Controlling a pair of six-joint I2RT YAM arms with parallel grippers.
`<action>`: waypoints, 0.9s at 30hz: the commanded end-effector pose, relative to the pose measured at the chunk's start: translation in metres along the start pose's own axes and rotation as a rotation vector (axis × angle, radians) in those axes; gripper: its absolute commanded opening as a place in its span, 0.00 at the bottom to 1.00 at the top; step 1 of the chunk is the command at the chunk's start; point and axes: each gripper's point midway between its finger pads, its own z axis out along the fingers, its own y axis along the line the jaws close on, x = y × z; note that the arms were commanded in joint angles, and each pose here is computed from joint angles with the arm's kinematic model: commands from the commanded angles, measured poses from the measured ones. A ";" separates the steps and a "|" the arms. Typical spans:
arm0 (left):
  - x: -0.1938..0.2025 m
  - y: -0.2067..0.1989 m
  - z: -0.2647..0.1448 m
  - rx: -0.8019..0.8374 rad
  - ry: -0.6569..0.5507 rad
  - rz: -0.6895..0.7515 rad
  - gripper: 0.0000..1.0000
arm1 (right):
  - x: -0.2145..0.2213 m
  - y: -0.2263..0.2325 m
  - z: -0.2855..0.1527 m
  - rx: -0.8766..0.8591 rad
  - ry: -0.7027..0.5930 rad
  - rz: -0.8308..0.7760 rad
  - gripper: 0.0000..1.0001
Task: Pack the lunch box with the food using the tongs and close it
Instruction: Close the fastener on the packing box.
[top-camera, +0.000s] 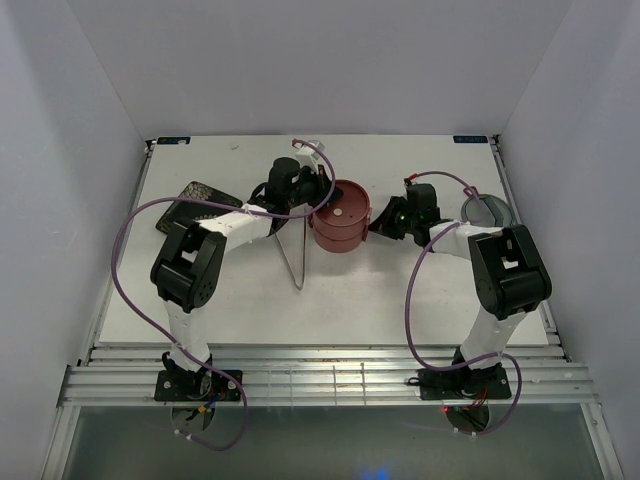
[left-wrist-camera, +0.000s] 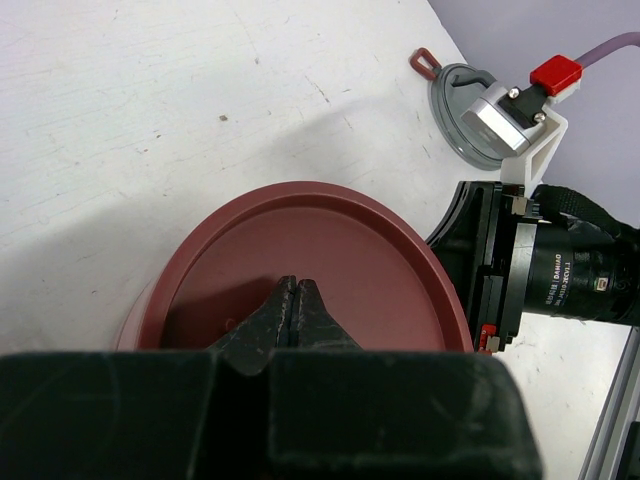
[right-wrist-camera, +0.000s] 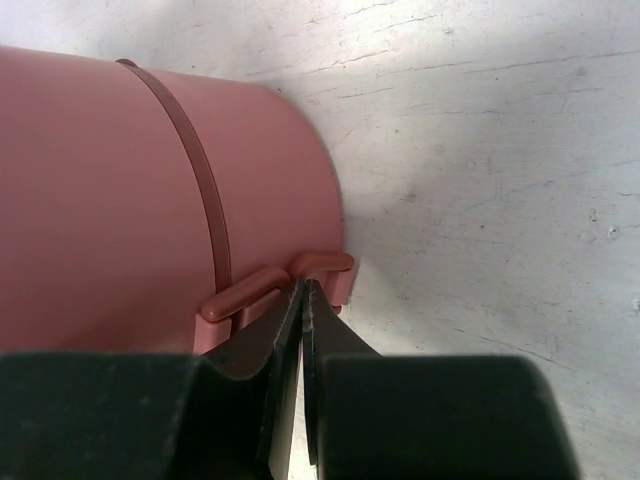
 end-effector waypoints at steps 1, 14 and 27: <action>0.073 0.006 -0.002 -0.028 0.214 -0.075 0.00 | -0.010 0.027 -0.005 -0.085 -0.040 -0.035 0.08; 0.052 -0.021 0.001 0.029 0.179 -0.073 0.00 | -0.037 0.011 -0.056 0.011 -0.116 -0.119 0.12; -0.025 -0.054 -0.033 0.014 0.009 0.001 0.42 | -0.064 0.070 -0.086 -0.031 -0.226 -0.157 0.63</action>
